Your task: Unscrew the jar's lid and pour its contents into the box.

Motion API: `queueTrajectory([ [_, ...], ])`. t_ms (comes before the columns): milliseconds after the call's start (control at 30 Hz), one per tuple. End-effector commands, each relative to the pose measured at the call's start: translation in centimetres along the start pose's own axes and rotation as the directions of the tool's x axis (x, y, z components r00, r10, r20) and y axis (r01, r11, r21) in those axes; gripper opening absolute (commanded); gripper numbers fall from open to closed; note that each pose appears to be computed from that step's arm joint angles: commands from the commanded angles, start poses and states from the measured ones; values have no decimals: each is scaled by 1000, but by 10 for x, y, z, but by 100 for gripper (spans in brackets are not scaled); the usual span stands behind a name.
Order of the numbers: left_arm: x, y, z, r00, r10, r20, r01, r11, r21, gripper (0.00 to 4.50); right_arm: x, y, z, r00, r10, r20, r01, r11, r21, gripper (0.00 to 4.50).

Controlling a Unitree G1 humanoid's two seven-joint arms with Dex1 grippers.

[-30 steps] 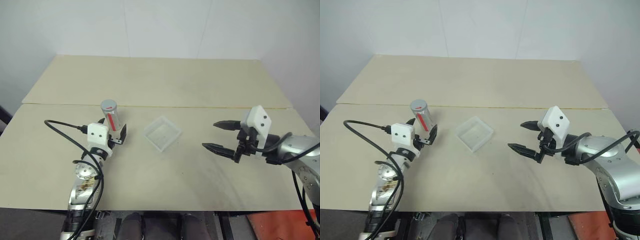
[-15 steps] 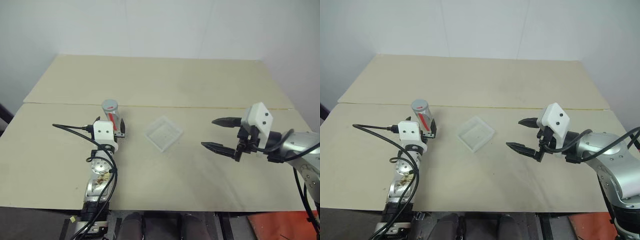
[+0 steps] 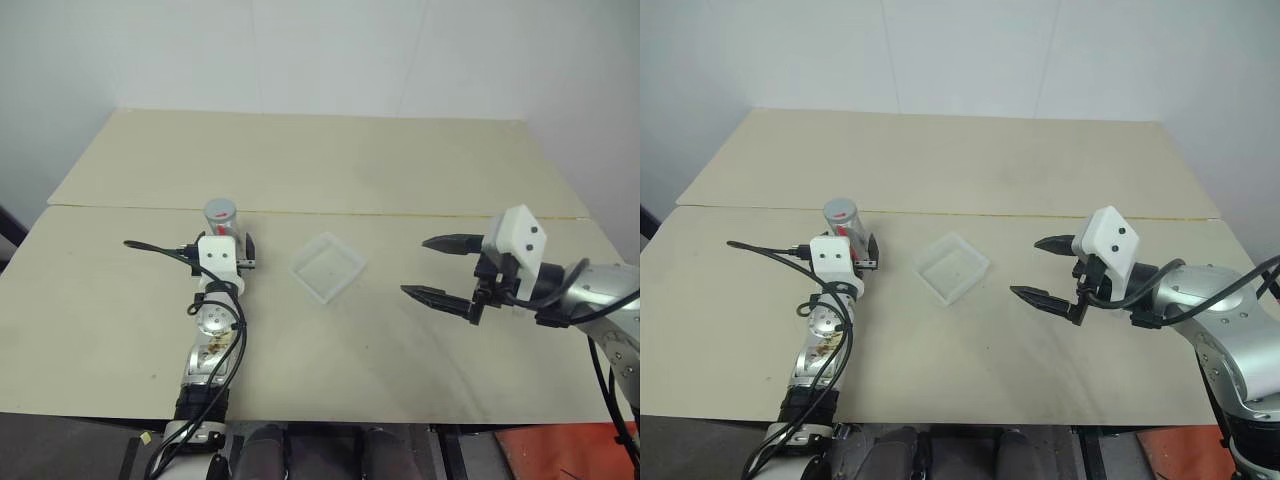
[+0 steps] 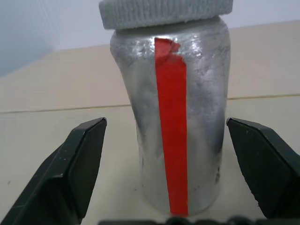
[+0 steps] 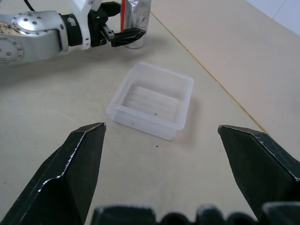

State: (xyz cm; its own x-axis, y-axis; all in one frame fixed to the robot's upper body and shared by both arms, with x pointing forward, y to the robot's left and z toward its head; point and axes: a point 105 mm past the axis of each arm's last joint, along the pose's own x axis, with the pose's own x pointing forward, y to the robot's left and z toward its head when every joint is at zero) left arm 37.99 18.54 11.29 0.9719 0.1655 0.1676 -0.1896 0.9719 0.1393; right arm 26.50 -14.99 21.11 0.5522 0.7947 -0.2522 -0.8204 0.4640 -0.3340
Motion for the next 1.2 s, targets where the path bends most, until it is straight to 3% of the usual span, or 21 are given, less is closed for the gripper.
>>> queueTrajectory([
  [33,7,-7,13,998,17,56,-17,1000,-3,446,-6,0,12,1000,-9,24,10,999,-39,450],
  [833,29,-16,4,999,48,24,-47,998,-51,446,-8,6,13,1000,13,26,-12,999,-38,450],
  [1033,29,-17,6,998,48,41,-46,997,-56,256,-8,8,13,1000,19,24,-18,999,-37,450],
  [1200,31,-18,10,997,38,66,-36,999,-38,239,-7,9,13,999,29,25,-28,999,-38,450],
])
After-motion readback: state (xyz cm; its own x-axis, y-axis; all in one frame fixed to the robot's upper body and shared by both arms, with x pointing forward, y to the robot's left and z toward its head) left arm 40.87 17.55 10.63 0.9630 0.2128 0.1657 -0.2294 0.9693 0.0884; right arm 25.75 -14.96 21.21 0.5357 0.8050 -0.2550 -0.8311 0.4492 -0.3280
